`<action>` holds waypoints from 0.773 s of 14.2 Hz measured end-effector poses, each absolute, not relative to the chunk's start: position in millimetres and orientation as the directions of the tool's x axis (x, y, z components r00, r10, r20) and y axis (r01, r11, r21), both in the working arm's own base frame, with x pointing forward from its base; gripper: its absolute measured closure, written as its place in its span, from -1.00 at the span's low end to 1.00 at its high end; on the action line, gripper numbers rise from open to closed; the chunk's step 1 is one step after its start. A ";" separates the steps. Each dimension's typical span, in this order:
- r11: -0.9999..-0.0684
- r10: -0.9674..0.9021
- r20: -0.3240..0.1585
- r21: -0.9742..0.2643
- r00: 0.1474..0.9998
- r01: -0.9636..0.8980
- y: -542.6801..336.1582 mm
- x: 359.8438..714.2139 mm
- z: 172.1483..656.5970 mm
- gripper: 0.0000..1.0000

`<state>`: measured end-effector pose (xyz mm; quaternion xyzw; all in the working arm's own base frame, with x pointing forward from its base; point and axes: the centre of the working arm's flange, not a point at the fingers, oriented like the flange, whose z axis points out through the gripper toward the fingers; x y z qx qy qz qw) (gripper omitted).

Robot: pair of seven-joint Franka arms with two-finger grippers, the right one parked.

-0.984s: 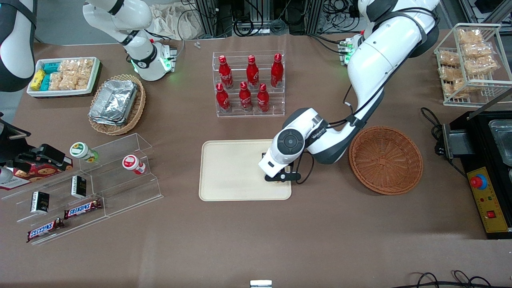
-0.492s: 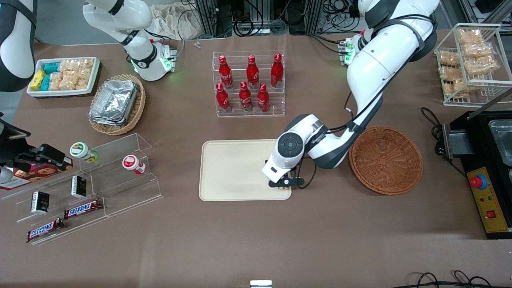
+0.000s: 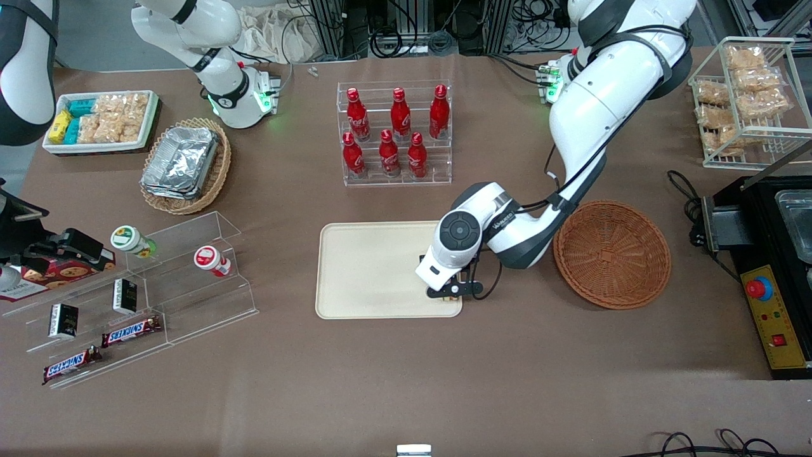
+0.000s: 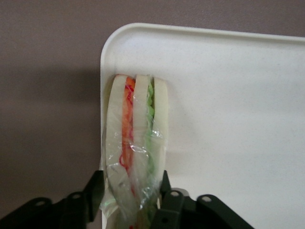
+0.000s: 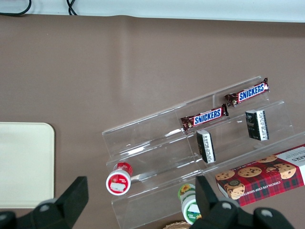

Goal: Place sandwich from basket to tray

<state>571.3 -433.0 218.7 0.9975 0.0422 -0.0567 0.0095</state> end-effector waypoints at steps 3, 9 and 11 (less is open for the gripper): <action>-0.996 0.090 -0.108 0.016 0.990 0.092 -432.6 574.2 220.1 -0.81; -0.989 0.142 -0.091 -0.054 0.986 0.138 -415.9 600.1 292.3 -1.00; -0.982 0.172 -0.081 -0.088 0.982 0.165 -399.6 605.2 338.7 -1.00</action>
